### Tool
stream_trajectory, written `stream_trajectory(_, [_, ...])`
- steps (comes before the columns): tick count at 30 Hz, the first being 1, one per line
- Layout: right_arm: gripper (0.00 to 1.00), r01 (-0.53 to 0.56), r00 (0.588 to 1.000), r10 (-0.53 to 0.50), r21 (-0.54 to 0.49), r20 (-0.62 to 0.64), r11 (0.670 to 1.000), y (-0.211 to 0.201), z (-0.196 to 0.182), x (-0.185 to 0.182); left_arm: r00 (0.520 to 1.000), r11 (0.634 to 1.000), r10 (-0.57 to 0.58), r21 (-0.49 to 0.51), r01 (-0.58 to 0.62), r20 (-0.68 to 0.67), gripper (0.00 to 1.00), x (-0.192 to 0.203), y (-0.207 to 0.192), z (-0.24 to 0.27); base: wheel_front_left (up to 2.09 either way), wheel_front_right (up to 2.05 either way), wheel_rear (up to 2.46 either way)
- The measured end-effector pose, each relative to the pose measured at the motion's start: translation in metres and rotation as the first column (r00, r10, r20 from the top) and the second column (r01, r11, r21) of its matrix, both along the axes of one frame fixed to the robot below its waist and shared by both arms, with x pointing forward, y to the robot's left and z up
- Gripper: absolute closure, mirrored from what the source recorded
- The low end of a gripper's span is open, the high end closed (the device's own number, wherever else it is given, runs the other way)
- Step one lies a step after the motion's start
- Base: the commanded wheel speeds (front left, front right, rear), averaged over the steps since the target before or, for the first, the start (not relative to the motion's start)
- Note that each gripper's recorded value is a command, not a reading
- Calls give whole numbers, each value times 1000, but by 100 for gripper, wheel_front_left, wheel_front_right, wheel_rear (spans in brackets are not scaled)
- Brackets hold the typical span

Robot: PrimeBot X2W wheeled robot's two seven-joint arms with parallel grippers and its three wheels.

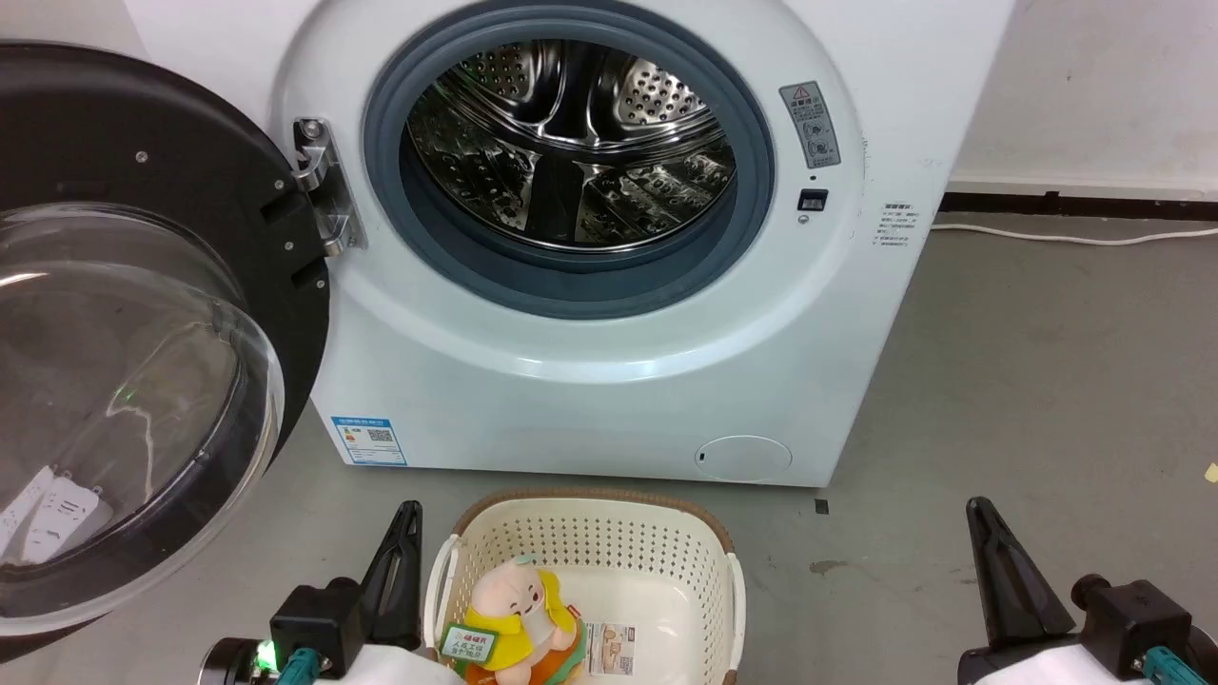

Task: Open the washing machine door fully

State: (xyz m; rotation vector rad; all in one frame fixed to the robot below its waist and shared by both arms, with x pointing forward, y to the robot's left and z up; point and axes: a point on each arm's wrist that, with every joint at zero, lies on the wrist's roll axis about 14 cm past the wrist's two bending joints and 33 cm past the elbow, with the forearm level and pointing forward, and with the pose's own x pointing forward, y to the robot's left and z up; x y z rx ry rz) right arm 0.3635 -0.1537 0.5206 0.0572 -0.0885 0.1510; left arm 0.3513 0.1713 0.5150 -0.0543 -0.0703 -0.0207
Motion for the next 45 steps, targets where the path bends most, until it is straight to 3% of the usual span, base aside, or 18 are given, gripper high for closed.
stream_trajectory(45, [100, 8, 998, -11, -51, -55, 999, -3, -2, 2, 999, 999, 3, 48, -1, -41, 100, 9, 1, 4, 0, 0, 0])
